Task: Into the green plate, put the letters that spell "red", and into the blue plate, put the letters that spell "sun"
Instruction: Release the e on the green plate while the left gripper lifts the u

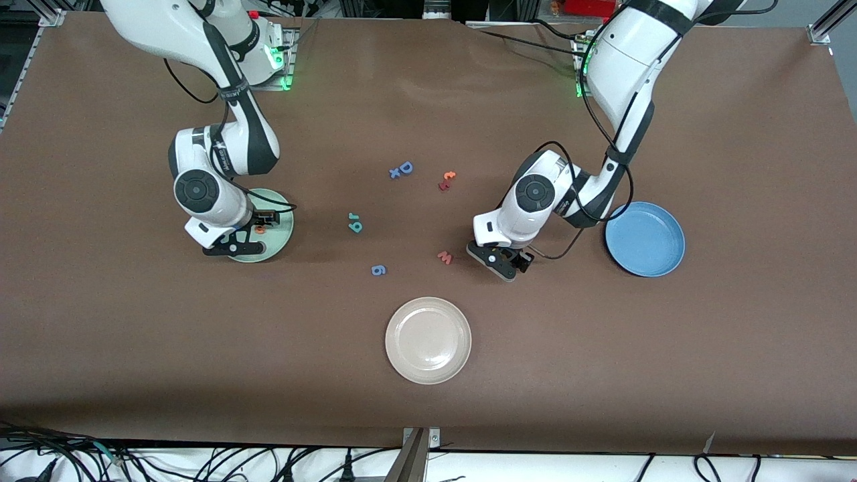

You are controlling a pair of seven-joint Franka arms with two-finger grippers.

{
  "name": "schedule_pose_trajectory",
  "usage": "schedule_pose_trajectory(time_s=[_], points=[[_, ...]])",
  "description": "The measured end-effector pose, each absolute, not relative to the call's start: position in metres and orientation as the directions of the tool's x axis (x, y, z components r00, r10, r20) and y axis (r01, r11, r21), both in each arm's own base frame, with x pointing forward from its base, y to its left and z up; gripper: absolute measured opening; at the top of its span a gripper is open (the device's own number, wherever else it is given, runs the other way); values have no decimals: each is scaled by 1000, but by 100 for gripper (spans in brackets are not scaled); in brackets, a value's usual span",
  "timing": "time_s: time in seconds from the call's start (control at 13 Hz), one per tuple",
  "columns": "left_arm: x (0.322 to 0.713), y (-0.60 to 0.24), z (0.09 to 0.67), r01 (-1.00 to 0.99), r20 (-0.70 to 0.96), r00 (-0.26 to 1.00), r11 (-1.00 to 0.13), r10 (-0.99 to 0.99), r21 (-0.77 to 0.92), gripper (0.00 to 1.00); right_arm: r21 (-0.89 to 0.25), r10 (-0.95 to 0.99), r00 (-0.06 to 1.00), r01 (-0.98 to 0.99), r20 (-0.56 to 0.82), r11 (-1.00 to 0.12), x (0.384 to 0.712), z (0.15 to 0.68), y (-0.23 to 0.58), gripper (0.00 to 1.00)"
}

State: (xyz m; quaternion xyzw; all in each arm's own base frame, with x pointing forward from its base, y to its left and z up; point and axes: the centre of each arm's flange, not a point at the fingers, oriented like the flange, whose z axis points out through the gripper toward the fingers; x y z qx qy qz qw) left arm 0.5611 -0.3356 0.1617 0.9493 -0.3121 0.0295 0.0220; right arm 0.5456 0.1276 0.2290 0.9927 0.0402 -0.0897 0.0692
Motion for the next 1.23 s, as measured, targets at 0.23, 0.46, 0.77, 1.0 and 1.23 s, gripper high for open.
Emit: schedule_pose_trajectory(time_s=[0.23,0.46,0.77,1.0,1.23], points=[[561,-337,162,-596,71,802,-803,-594,22,85,96,142,976,159,-164,-983,541,245,180,100],[561,-336,161,-596,70,802,-803,-593,19,87,63,166,980,174,-110,-983,530,246,235,99],[561,-335,161,-595,68,802,-803,-593,18,88,9,113,994,113,-6,-994,520,223,286,91],[561,-335,161,-595,68,802,-803,-593,17,85,-22,63,998,63,28,-998,516,205,305,90],[562,-332,159,-593,64,804,-805,-591,10,67,-34,46,998,47,35,-998,515,206,320,88]])
